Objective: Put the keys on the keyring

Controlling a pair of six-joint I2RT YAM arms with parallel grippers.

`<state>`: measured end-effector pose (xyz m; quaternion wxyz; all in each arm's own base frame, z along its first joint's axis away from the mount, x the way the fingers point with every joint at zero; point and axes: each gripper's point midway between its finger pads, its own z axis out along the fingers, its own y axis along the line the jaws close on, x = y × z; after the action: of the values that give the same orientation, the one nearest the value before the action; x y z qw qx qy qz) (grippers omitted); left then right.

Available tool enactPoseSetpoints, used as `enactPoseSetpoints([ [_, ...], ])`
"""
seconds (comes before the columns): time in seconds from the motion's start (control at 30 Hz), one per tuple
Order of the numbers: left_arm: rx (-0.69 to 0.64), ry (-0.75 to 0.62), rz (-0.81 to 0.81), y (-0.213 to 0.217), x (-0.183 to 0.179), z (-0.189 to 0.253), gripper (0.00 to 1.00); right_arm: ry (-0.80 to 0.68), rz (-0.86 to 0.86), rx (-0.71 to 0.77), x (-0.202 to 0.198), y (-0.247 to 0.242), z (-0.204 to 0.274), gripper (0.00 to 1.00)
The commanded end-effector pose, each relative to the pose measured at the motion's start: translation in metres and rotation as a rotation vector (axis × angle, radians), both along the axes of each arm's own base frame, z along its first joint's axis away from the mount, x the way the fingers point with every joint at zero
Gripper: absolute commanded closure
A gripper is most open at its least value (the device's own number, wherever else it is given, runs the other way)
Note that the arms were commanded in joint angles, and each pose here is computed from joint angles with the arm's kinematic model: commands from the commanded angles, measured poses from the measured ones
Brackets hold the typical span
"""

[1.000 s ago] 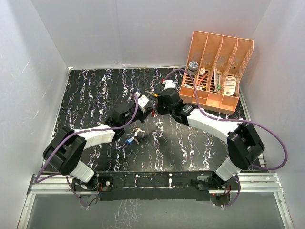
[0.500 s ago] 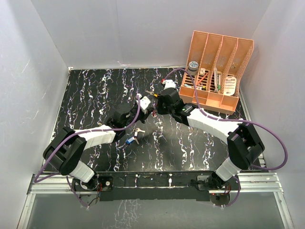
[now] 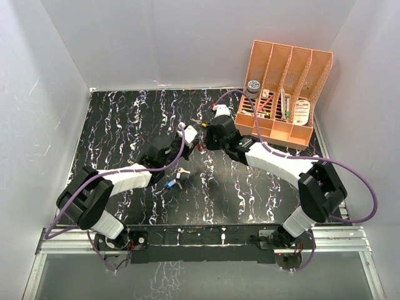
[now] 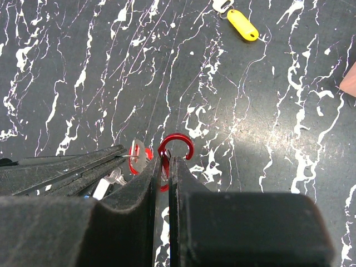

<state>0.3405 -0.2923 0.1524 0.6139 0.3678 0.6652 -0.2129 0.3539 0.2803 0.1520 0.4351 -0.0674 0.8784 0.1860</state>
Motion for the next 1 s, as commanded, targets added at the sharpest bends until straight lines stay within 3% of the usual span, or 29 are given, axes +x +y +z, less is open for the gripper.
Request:
enactPoseSetpoints([
  [0.0, -0.038, -0.072, -0.016, -0.006, 0.003, 0.027, 1.00, -0.096, 0.004, 0.089, 0.007, 0.010, 0.051, 1.00],
  [0.97, -0.015, -0.073, -0.082, -0.019, -0.011, 0.024, 1.00, -0.099, -0.003, 0.083, 0.008, 0.011, 0.050, 1.00],
])
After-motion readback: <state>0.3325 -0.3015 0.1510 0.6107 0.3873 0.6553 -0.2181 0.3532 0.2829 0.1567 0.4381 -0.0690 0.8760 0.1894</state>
